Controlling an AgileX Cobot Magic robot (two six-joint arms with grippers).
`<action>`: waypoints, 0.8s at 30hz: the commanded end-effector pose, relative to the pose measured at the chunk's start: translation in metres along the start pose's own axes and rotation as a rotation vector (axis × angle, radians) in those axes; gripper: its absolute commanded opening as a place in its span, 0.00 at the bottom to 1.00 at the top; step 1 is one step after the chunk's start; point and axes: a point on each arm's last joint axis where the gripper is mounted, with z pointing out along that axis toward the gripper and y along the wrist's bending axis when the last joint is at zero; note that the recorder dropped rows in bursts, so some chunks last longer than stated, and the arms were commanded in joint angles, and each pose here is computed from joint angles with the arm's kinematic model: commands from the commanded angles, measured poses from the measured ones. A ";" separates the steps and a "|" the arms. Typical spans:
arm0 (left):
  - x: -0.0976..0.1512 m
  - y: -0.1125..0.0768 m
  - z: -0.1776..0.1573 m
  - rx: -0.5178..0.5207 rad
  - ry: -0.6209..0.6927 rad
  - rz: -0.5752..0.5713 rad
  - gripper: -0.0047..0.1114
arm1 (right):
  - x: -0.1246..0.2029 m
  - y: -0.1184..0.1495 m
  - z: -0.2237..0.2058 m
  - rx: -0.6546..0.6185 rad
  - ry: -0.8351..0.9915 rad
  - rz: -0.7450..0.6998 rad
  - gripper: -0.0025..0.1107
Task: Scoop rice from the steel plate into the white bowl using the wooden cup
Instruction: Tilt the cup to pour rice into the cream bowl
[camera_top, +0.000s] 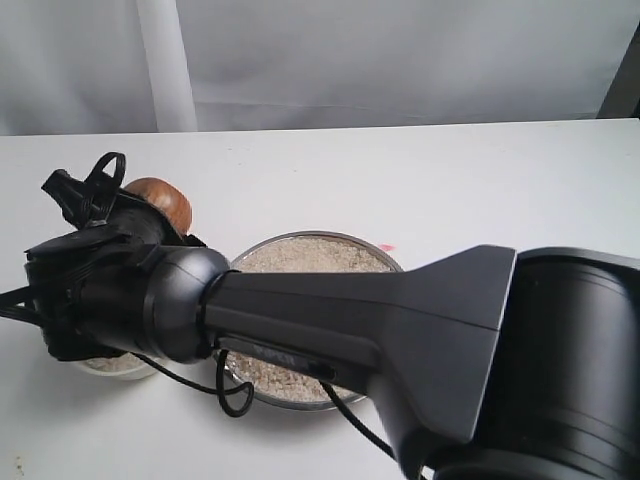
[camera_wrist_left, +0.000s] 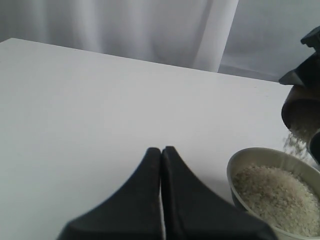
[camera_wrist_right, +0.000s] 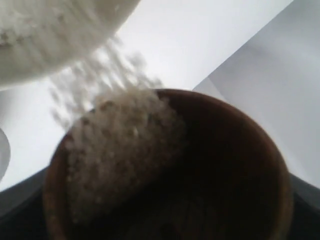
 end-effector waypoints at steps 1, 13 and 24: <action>-0.002 -0.001 -0.001 0.009 -0.010 -0.006 0.04 | 0.002 -0.005 -0.001 0.049 0.100 -0.096 0.02; -0.002 -0.001 -0.001 0.009 -0.010 -0.006 0.04 | -0.011 -0.001 0.000 0.056 0.108 -0.139 0.02; -0.002 -0.001 -0.001 0.009 -0.010 -0.006 0.04 | -0.016 -0.007 -0.008 0.105 0.137 -0.191 0.02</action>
